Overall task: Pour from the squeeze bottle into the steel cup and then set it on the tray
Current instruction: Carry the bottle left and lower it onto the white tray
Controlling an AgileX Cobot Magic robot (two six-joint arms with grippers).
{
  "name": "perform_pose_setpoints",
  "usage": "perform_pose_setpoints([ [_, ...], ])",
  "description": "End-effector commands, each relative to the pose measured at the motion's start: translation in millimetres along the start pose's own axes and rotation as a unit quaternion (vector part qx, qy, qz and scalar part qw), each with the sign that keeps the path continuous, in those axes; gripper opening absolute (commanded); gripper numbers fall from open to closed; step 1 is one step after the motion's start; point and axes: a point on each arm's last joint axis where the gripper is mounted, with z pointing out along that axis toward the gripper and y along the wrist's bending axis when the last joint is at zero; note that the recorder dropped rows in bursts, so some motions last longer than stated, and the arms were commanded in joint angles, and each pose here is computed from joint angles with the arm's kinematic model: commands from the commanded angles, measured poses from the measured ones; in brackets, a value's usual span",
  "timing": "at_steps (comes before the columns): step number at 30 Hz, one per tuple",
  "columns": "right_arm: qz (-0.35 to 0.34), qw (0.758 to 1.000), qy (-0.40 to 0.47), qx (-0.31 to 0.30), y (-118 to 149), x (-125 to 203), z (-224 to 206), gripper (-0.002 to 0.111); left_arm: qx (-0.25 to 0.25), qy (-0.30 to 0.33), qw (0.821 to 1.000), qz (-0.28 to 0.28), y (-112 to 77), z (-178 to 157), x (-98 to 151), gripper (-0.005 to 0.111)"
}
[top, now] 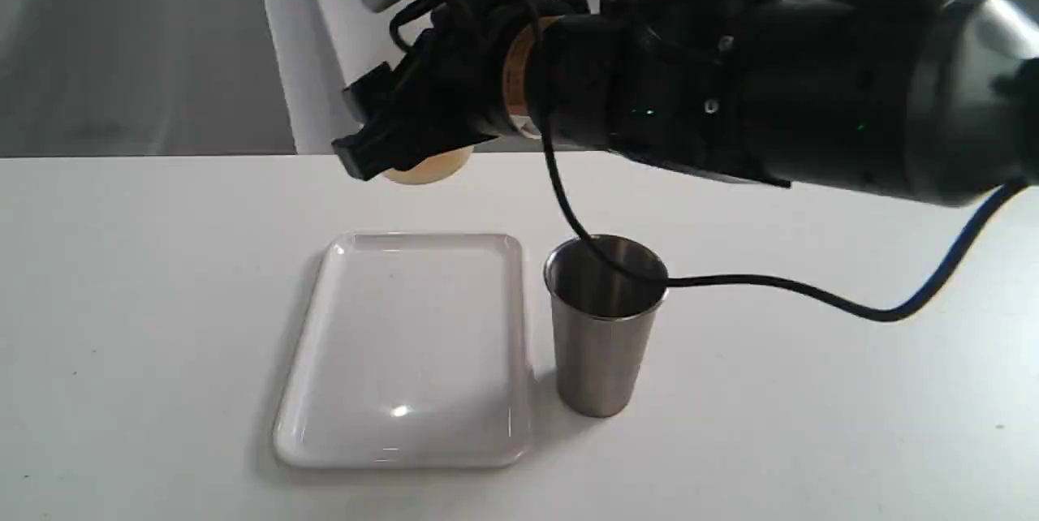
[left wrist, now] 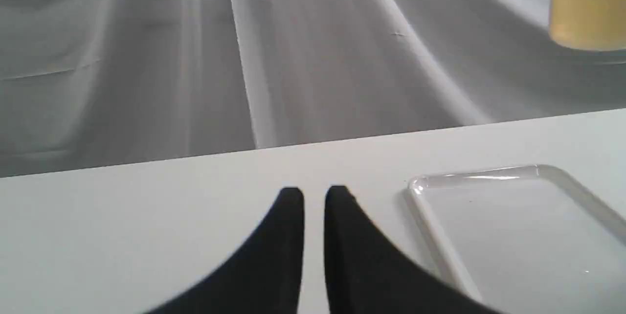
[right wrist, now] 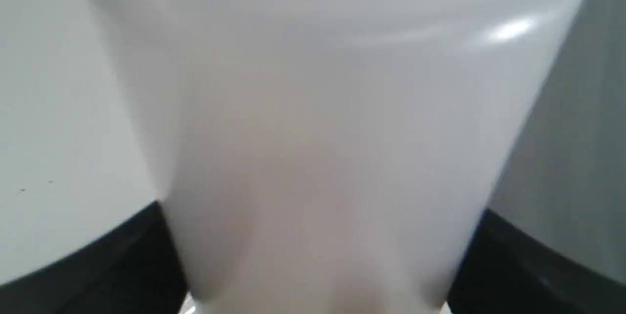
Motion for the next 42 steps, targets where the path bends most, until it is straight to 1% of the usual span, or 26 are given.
perform_pose_setpoints([
  [1, -0.043, 0.998, -0.03, -0.032, 11, -1, 10, 0.04, 0.002, -0.001, 1.0, 0.0, -0.4, 0, 1, 0.008],
  [4, -0.05, 0.997, -0.037, -0.048, 21, 10, 24, 0.04, 0.002, -0.001, 1.0, 0.0, -0.4, 0, 1, 0.008],
  [8, -0.012, 0.997, -0.052, -0.06, 28, 24, 40, 0.04, 0.002, -0.001, 1.0, -0.001, -0.4, 0, 1, 0.008],
  [11, 0.008, 0.997, -0.043, -0.066, 33, 39, 52, 0.04, 0.002, -0.001, 1.0, -0.001, -0.4, 0, 1, 0.008],
  [16, 0.023, 0.998, -0.01, -0.061, 38, 67, 70, 0.04, 0.002, -0.001, 1.0, -0.001, -0.4, 0, 1, 0.008],
  [18, 0.042, 0.998, -0.004, -0.049, 38, 74, 75, 0.04, 0.002, -0.001, 1.0, 0.0, -0.4, 0, 1, 0.008],
  [20, 0.041, 0.998, -0.002, -0.042, 39, 83, 81, 0.04, 0.002, -0.001, 1.0, 0.0, -0.4, 0, 1, 0.008],
  [27, 0.067, 0.997, 0.0, -0.03, 42, 102, 93, 0.04, 0.002, -0.001, 1.0, 0.0, -0.4, 0, 1, 0.008],
  [35, 0.058, 0.998, 0.017, -0.014, 45, 124, 104, 0.04, 0.002, -0.001, 1.0, -0.001, -0.4, 0, 1, 0.008],
  [42, 0.059, 0.998, 0.006, -0.009, 42, 124, 104, 0.04, 0.002, -0.001, 1.0, 0.0, -0.4, 0, 1, 0.008],
])
